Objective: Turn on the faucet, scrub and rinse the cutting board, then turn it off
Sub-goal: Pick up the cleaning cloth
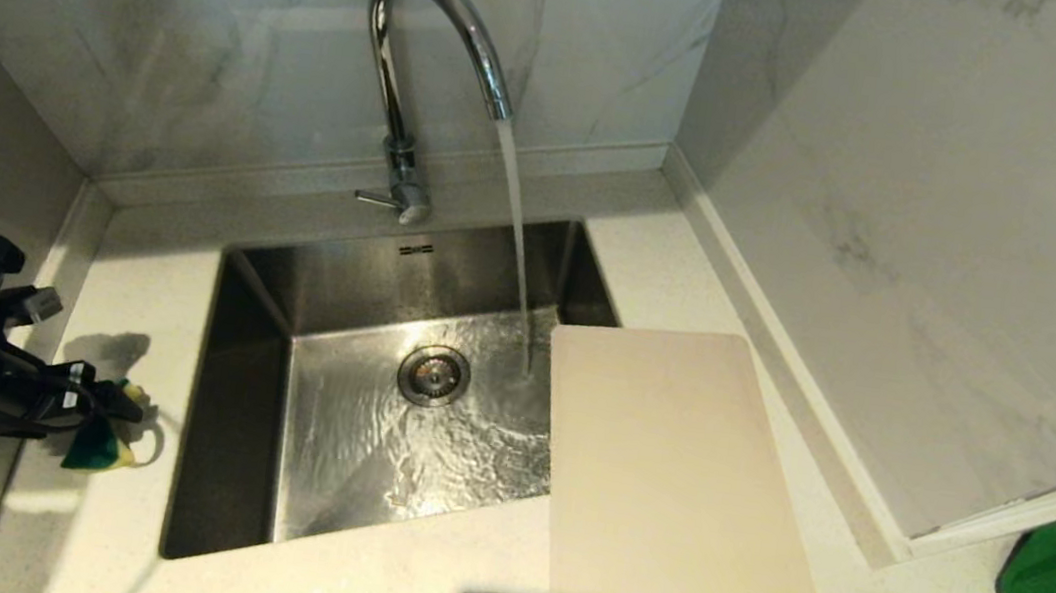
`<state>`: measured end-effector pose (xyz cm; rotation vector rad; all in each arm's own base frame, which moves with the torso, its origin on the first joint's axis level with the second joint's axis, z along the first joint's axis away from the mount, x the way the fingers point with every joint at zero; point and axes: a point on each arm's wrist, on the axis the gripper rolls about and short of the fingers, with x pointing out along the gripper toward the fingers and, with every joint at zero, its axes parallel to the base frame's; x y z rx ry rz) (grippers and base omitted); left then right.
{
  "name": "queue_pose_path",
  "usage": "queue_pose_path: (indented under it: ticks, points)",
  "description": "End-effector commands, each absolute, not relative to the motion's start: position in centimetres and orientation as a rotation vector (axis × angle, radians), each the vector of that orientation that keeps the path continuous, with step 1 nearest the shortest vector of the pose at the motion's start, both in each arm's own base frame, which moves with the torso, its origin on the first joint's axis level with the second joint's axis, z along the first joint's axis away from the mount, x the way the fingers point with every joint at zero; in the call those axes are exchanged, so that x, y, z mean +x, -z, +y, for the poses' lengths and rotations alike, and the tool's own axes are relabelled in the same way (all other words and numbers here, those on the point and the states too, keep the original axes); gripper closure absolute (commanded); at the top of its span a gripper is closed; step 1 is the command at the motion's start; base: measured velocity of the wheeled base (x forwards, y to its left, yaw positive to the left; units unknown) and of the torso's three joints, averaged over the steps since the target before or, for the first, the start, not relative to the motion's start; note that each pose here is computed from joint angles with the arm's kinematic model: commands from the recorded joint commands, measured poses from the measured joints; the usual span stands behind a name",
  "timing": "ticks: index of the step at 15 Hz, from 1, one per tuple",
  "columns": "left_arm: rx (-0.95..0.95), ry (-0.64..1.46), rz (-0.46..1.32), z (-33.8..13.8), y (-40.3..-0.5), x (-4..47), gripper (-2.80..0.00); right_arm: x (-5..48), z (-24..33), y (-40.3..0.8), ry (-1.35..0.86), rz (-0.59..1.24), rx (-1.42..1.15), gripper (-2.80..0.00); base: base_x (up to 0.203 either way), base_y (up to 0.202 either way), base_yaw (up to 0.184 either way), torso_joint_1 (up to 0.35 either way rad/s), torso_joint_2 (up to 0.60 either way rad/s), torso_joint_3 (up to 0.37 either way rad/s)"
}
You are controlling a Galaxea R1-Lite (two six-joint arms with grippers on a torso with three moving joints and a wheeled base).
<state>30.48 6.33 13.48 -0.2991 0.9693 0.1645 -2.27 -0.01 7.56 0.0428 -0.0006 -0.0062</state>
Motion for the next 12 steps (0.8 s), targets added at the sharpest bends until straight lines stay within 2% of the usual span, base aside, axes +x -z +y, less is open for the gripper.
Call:
queue_pose_path:
  ticks: [1, 2, 12]
  points:
    - [-0.305, -0.167, 0.99, 6.4, -12.9, 30.7, -2.8, -2.3, 0.0, -7.6, 0.006, 0.0, 0.043, 0.0, 0.0, 0.0, 0.0, 0.0, 0.0, 0.0]
    - [-0.304, -0.166, 0.993, 6.4, -12.8, 30.7, 0.0, -2.3, 0.0, -7.6, 0.006, 0.0, 0.043, 0.0, 0.0, 0.0, 0.0, 0.0, 0.0, 0.0]
    - [-0.33, -0.138, 0.939, 6.0, -14.5, 30.0, 0.0, -2.3, 0.0, -7.6, 0.006, 0.0, 0.043, 0.0, 0.0, 0.0, 0.0, 0.0, 0.0, 0.0]
